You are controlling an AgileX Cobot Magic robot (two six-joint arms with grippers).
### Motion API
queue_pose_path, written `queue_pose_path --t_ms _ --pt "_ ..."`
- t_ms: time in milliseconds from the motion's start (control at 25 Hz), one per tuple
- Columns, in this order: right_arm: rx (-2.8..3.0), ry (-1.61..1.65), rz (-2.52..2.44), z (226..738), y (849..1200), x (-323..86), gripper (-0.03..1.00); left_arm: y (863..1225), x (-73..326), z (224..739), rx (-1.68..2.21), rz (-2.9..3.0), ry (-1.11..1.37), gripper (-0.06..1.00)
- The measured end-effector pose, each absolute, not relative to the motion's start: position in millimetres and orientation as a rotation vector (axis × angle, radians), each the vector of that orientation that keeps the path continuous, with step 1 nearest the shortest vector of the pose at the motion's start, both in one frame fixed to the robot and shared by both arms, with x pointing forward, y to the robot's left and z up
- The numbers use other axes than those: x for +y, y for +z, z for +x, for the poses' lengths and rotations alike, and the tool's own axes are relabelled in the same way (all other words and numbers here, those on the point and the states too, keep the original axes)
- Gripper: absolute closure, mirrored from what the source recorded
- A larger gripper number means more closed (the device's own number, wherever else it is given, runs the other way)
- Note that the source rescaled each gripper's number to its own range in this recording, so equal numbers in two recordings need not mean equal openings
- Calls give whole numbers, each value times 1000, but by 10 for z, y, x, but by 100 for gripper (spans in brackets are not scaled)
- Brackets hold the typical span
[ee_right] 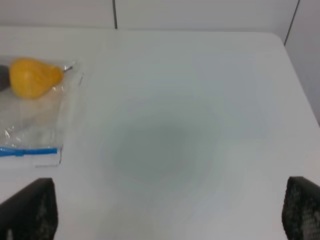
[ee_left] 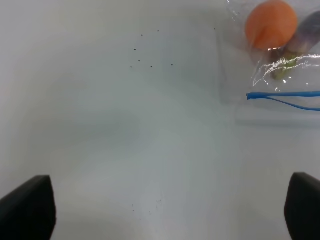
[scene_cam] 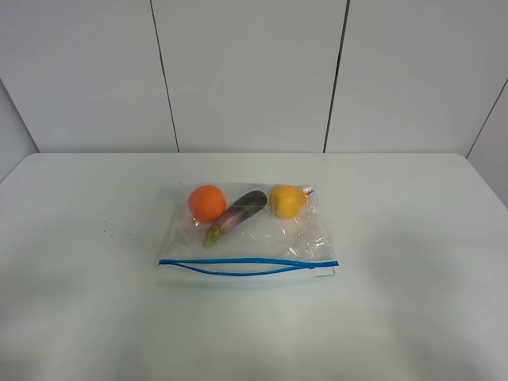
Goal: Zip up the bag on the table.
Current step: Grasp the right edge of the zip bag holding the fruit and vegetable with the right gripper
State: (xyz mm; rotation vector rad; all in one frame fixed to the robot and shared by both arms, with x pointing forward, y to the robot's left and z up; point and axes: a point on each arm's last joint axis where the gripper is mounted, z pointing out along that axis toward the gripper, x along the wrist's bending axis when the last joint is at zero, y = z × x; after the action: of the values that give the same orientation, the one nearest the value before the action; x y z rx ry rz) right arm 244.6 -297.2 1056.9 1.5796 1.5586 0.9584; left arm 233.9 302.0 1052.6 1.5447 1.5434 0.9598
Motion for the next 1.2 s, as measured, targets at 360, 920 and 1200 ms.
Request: queue_pose_path --t_ms 360,920,1200 --pt "1715 920 1801 3266 10765 -2892 -3 10526 3020 2339 1543 1545 960 -6" --pt "2332 954 2104 5167 9823 -2638 -3 10526 3020 2339 1543 1545 960 -6" --pt "2534 1368 2215 5576 9245 -2823 -3 10526 3020 2339 1543 1545 960 -6"
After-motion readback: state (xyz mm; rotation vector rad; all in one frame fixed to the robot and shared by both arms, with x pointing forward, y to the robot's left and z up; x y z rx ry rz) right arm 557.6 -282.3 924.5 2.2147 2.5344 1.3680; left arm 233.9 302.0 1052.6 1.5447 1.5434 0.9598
